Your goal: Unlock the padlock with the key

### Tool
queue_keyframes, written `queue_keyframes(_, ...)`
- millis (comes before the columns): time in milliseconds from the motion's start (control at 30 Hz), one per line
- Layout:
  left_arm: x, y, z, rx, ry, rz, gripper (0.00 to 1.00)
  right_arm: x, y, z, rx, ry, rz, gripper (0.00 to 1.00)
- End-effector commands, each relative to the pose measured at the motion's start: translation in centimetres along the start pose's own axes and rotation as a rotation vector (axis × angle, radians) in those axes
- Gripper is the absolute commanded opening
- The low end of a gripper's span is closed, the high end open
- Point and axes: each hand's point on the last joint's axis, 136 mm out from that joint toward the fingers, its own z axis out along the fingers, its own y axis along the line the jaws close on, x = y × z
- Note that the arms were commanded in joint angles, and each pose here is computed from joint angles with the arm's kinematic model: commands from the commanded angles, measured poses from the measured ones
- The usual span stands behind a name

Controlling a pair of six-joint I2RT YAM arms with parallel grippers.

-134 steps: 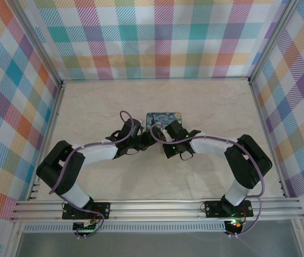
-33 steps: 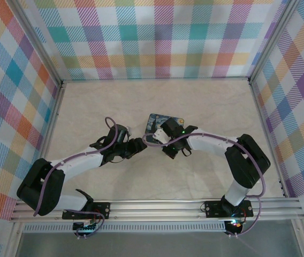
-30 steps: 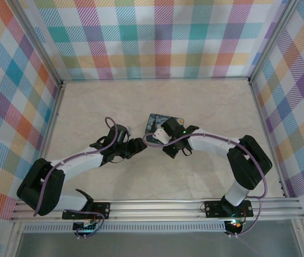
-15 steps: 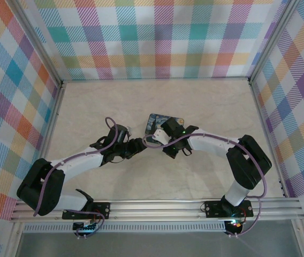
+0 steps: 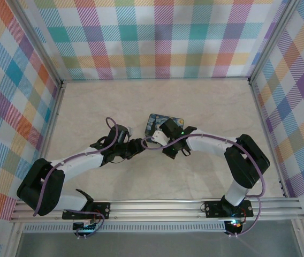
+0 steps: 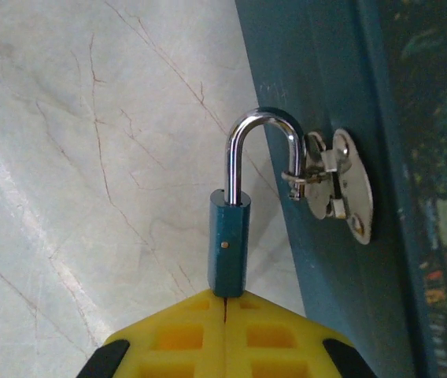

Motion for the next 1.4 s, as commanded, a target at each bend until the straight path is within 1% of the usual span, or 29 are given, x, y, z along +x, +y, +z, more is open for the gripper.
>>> queue_keyframes(0,0.1,-0.8,-0.3,0.021,0.006,0.027,0.58,-0.8,-0.2,0.2,0.026,-0.022,-0.066,0.00)
queue_keyframes(167,0.1,-0.8,-0.3,0.020,0.004,0.027,0.58,-0.9,-0.6,0.3,0.049,-0.022,-0.097,0.00)
queue_keyframes(333,0.2,-0.6,-0.5,0.016,0.001,0.026,0.58,-1.7,-0.5,0.3,0.040,-0.043,-0.103,0.00)
queue_keyframes(500,0.3,-0.3,-0.7,0.009,-0.007,0.019,0.58,-3.9,0.7,-0.2,0.012,-0.091,-0.129,0.00)
queue_keyframes(667,0.3,-0.1,-1.5,0.002,-0.026,0.017,0.59,-4.7,2.0,-0.9,-0.014,-0.122,-0.133,0.00)
queue_keyframes(900,0.6,0.3,-2.8,-0.010,-0.043,0.018,0.60,-4.4,2.3,-2.6,-0.013,-0.166,-0.066,0.00)
queue_keyframes(1100,1.1,1.3,-3.5,-0.045,-0.048,0.049,0.62,-4.2,2.1,-5.9,0.005,-0.254,0.043,0.00)
queue_keyframes(1367,1.4,2.2,-4.2,-0.092,-0.056,0.096,0.63,-1.5,1.4,-8.6,0.053,-0.262,0.214,0.00)
